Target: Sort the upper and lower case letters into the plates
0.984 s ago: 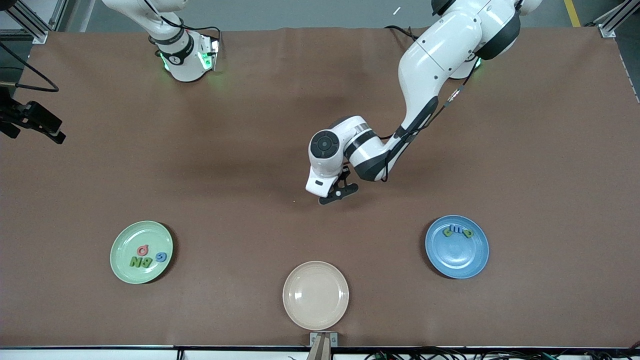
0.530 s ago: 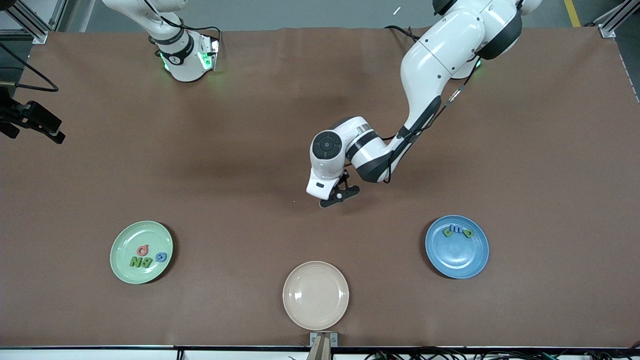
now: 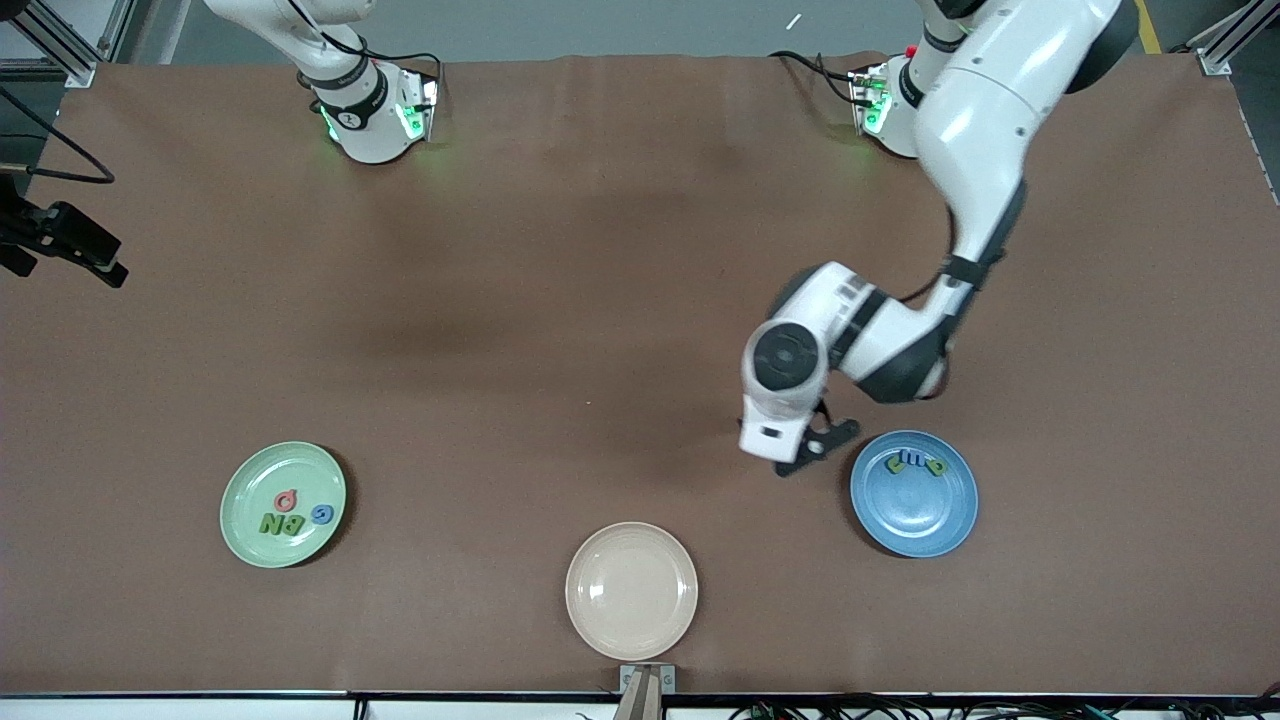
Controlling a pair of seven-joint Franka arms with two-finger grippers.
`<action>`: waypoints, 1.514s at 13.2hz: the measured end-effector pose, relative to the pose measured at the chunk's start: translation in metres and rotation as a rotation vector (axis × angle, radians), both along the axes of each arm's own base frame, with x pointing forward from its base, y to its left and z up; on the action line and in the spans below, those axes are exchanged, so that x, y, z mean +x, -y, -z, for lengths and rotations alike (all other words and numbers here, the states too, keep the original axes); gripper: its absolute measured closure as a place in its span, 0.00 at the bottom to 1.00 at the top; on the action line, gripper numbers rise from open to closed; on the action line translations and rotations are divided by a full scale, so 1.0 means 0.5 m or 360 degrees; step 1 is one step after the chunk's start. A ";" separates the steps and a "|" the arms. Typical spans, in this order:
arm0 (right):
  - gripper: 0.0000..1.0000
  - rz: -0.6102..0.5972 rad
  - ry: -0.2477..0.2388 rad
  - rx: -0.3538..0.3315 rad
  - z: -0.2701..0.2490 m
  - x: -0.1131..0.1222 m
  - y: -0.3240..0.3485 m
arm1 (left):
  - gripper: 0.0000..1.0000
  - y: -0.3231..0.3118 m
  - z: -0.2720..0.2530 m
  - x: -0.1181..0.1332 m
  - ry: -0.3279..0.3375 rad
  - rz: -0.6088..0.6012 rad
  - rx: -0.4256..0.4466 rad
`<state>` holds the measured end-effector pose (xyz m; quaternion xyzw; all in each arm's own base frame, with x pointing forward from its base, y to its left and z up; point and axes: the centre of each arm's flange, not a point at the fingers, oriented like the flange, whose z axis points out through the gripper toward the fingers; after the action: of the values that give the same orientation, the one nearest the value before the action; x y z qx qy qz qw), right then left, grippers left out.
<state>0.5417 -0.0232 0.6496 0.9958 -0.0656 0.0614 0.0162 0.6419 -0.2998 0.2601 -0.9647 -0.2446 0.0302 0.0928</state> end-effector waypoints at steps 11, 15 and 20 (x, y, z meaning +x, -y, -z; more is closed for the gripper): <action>0.00 -0.0003 0.0003 0.0000 -0.002 0.000 0.000 | 0.16 -0.336 -0.075 0.111 0.0020 0.0007 -0.0050; 0.00 0.0006 0.0023 0.0021 -0.013 -0.001 0.004 | 0.00 -0.370 -0.350 0.097 0.0217 0.0268 0.0002; 0.00 0.0037 0.0049 0.0044 -0.016 0.000 0.024 | 0.00 -0.411 -0.574 0.003 0.0173 0.0466 0.0060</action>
<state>0.5417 -0.0351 0.6577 0.9941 -0.0783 0.0755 0.0020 0.6436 -0.0944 0.5471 -0.9883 -0.1066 -0.0405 0.1009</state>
